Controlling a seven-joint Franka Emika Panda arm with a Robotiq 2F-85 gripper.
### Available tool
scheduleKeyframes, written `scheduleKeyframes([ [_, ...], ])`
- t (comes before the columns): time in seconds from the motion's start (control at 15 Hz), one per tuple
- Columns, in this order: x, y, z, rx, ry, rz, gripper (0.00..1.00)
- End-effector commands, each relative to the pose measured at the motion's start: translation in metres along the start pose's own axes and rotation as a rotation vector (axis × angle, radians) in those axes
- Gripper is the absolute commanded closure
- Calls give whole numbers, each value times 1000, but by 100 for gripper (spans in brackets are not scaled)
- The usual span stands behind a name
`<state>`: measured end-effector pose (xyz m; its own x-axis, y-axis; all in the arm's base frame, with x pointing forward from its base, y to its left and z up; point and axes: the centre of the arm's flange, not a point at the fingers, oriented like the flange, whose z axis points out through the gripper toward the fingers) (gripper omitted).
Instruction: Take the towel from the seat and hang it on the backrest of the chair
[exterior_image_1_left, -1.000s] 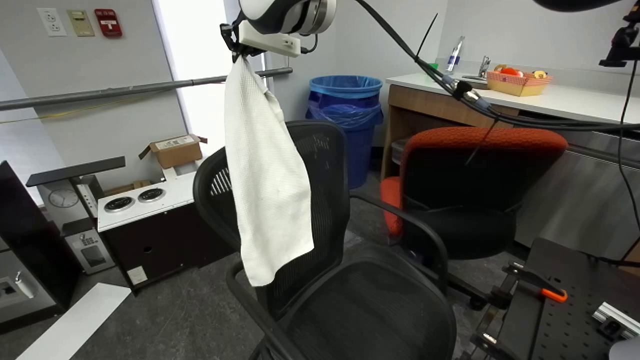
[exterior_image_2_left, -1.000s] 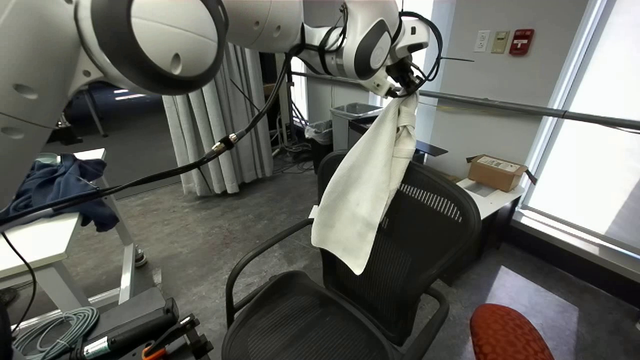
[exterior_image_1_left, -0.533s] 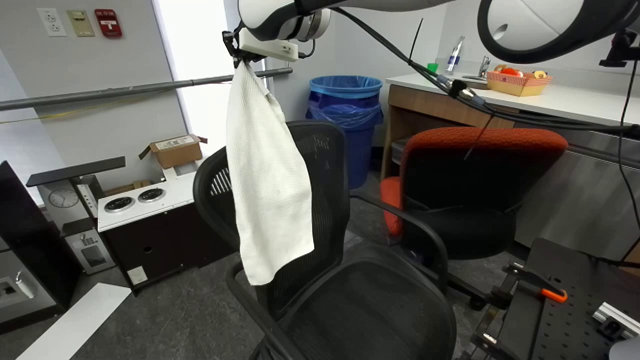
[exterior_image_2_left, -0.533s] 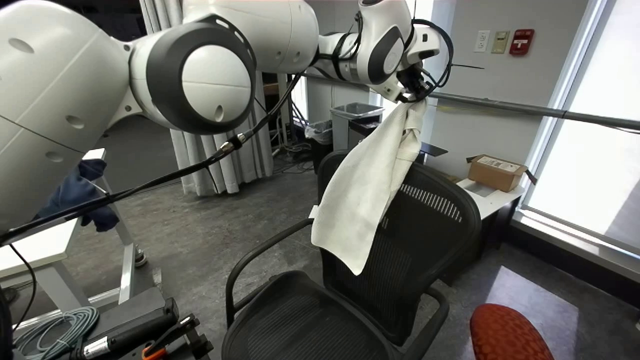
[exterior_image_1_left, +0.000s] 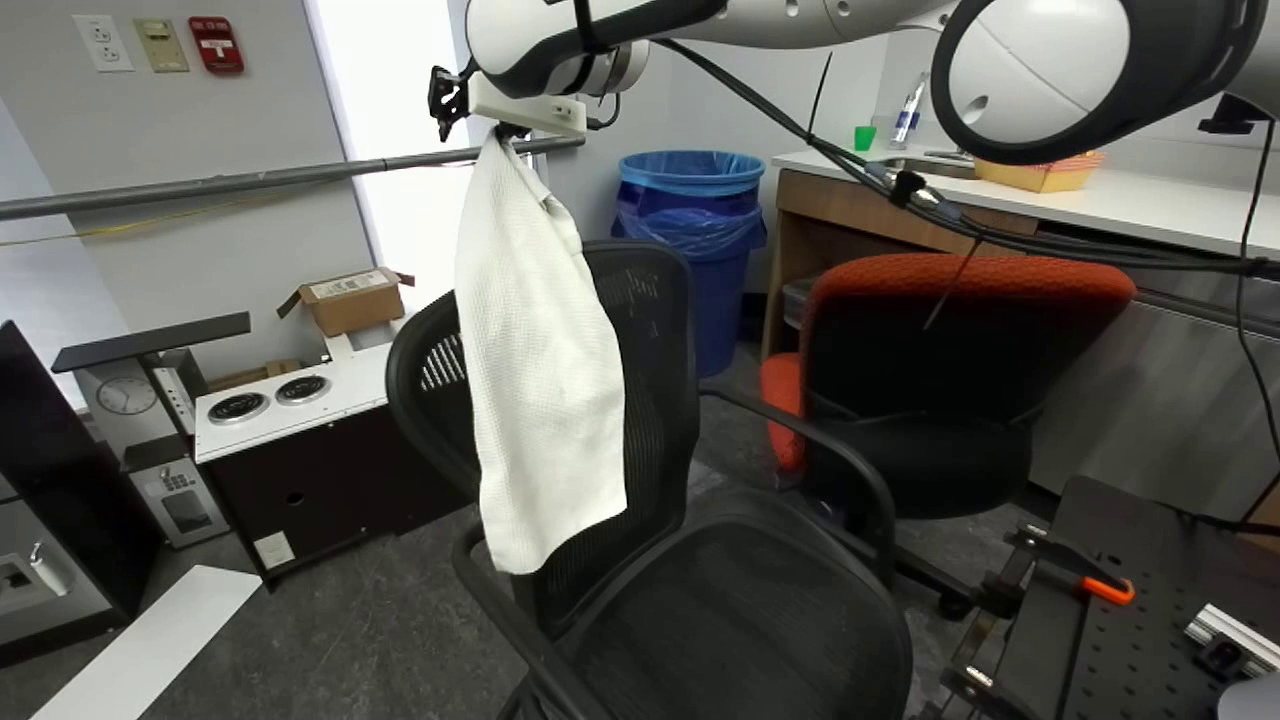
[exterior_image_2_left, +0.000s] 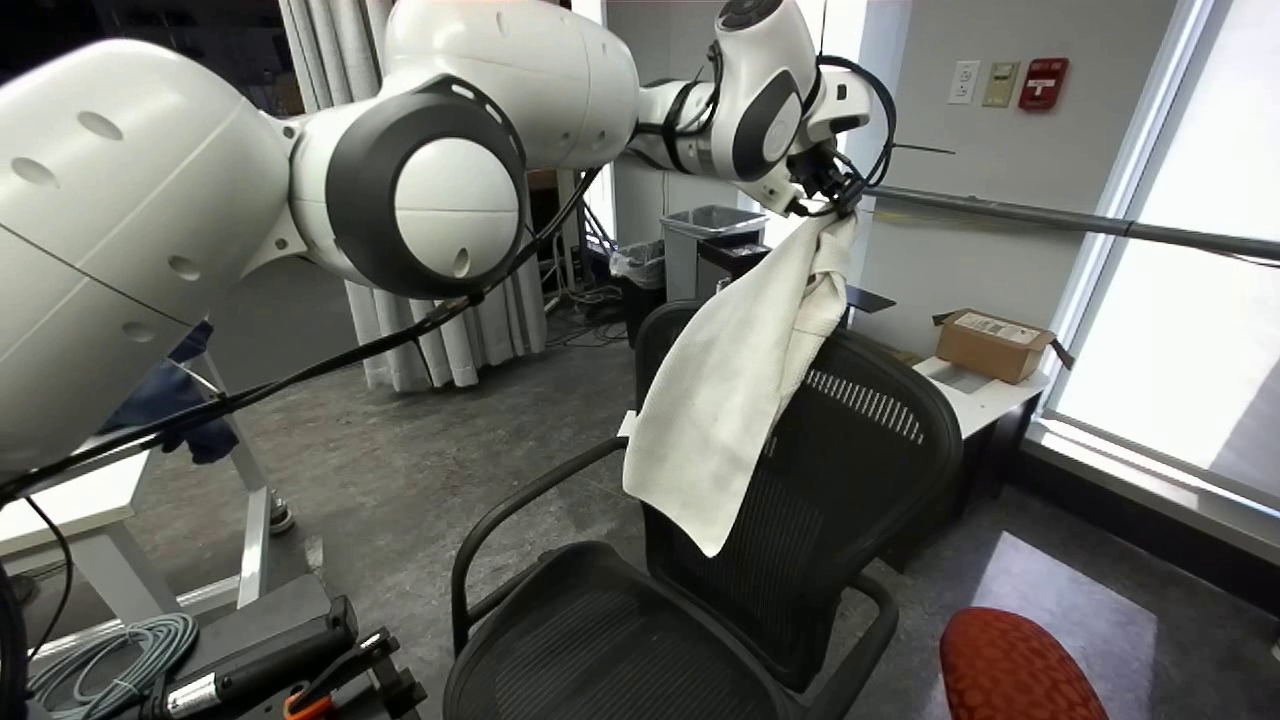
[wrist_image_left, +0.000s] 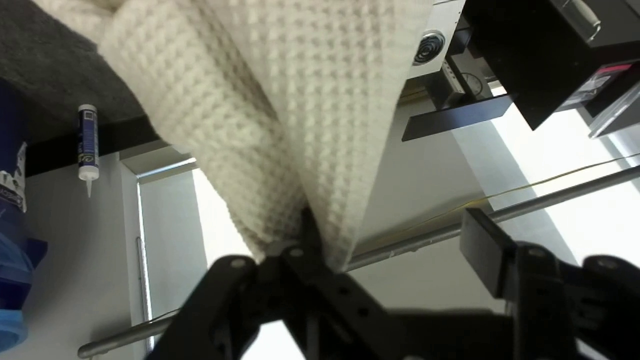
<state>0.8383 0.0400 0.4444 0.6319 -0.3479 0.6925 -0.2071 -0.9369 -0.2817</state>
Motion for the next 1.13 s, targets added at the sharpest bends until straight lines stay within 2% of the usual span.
scheduleKeyframes([
  [0.0, 15, -9, 12, 8, -5, 2, 0],
  [0.6, 10, -11, 10, 10, -10, -3, 0],
  [0.93, 10, -6, 6, -25, -133, -17, 0],
  [1.0, 11, -4, 5, -59, -131, 10, 0],
  [1.07, -11, -1, 7, -32, -109, -9, 0],
])
